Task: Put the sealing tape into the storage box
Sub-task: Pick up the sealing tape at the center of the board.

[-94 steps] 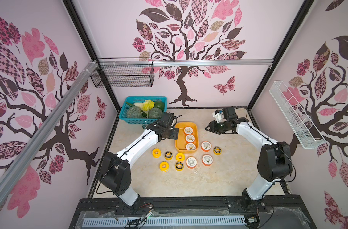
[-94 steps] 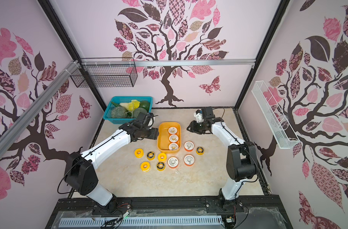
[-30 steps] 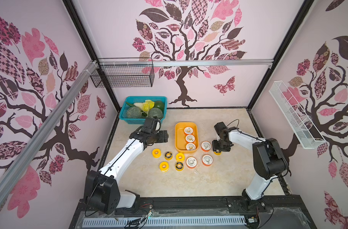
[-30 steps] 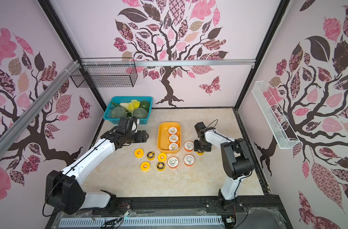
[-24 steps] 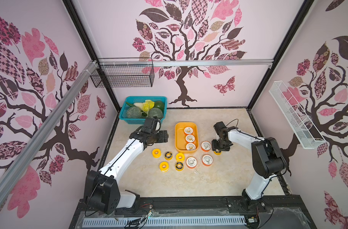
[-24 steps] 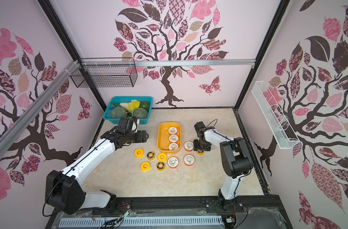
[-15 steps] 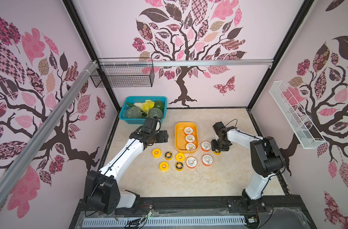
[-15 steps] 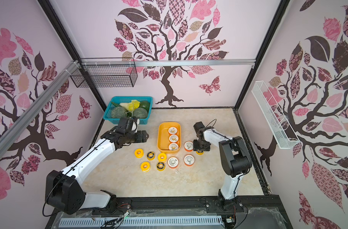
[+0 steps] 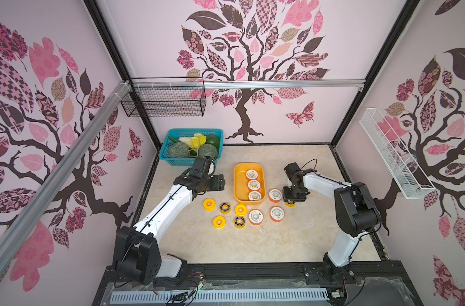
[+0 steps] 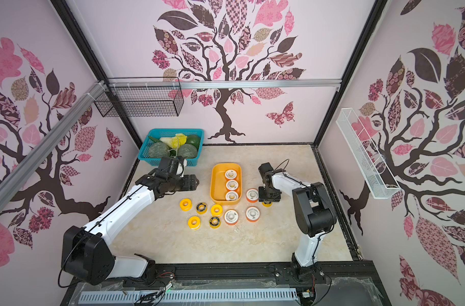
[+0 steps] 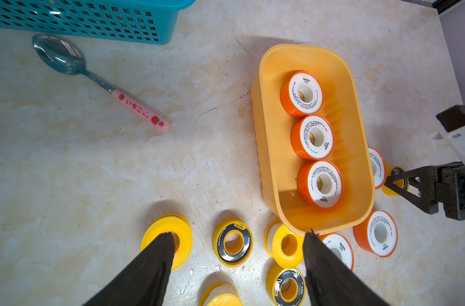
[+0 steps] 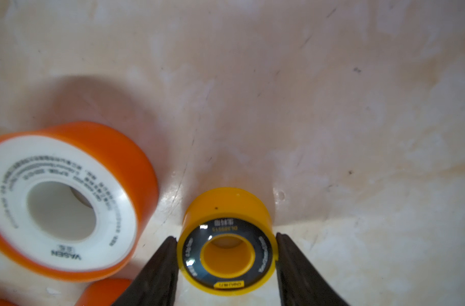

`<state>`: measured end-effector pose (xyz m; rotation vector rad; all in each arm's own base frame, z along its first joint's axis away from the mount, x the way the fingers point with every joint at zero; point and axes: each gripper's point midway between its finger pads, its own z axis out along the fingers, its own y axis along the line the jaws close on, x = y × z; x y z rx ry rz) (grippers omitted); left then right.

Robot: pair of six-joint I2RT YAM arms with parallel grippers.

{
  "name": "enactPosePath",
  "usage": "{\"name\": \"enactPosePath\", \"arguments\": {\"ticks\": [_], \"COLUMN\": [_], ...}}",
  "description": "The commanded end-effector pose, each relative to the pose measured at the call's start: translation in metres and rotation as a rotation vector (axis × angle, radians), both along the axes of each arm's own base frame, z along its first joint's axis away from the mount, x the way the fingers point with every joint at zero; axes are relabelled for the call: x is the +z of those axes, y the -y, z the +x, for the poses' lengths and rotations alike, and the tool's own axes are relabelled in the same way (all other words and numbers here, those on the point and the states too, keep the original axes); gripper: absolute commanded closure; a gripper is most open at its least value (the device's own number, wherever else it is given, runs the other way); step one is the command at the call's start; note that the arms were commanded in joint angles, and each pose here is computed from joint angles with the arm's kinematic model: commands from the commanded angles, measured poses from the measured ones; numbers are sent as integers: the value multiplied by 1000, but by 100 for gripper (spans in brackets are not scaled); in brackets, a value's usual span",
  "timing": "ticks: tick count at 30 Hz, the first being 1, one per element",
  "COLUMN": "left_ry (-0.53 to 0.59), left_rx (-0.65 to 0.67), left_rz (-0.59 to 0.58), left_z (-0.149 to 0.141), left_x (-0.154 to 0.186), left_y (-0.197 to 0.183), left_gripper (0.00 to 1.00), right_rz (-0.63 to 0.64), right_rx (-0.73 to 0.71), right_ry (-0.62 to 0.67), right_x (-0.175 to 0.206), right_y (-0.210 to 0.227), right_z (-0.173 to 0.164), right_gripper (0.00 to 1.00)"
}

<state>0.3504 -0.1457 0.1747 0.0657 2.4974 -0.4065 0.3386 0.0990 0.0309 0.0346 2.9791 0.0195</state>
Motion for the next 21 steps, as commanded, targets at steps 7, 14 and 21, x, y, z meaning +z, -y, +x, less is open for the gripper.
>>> {"name": "enactPosePath", "arguments": {"ticks": [7,14,21], "left_ry": [-56,-95,-134], "left_rx": [-51,-81,-103], "left_rz": [-91,-163,-173], "left_z": [7,21,35], "left_x": [-13,-30,-52], "left_y": [23,46,65], "left_gripper": [18,19,23], "right_rz": [57,118,136], "right_rx": [-4,-17,-11], "right_ry": [72,81,102], "right_x": [30,40,55], "right_y": [-5,-5,-7], "right_z": [8,10,16], "right_gripper": [44,44,43]}}
